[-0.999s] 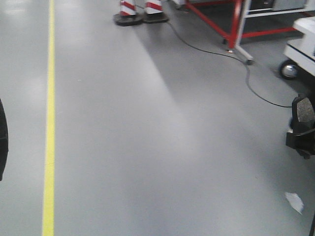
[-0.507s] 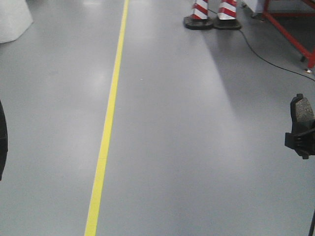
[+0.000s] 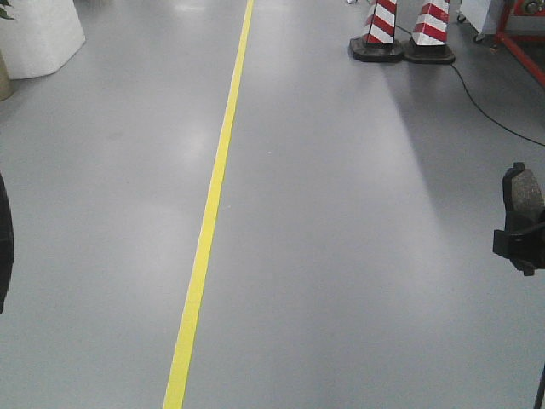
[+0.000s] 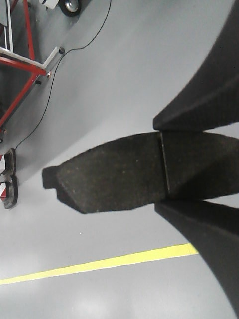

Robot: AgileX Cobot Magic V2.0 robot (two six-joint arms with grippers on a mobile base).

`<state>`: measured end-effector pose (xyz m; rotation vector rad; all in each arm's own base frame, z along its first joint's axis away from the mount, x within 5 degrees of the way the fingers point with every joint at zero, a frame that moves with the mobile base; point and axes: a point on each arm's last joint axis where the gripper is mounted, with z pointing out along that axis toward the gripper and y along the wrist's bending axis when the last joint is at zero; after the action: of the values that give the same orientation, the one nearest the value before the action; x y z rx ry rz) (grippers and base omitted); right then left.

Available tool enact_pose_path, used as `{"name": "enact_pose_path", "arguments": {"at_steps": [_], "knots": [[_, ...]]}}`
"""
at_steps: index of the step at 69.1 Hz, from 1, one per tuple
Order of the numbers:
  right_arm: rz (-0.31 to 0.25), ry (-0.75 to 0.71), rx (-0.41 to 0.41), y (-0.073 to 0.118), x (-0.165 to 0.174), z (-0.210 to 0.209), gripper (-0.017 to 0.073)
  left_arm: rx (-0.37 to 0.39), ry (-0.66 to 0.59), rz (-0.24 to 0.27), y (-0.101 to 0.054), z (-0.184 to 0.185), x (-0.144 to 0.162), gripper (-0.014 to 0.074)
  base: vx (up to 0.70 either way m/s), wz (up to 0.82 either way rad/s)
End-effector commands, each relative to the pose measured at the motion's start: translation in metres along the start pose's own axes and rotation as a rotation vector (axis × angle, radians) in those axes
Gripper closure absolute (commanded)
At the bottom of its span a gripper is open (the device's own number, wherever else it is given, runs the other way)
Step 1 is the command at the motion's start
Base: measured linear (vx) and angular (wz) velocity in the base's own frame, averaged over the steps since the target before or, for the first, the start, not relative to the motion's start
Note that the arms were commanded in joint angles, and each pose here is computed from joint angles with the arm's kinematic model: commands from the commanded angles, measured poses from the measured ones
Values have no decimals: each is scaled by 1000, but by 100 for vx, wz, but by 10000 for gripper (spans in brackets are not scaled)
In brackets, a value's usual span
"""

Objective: Move and align brake pads A on conveyor
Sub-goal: 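Drive the base along the yellow floor line past the traffic cones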

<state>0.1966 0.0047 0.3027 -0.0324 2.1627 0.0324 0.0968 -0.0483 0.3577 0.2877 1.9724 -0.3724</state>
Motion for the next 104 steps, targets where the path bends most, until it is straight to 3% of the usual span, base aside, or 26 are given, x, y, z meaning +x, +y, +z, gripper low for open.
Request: {"name": "enact_pose_path", "arguments": {"at_steps": [1, 104], "knots": [[-8, -133, 8, -1, -18, -9, 473, 29, -110, -2, -3, -4, -15, 416, 37, 1], [-8, -133, 8, -1, -18, -9, 473, 29, -110, -2, -3, -4, -15, 416, 49, -1]]}}
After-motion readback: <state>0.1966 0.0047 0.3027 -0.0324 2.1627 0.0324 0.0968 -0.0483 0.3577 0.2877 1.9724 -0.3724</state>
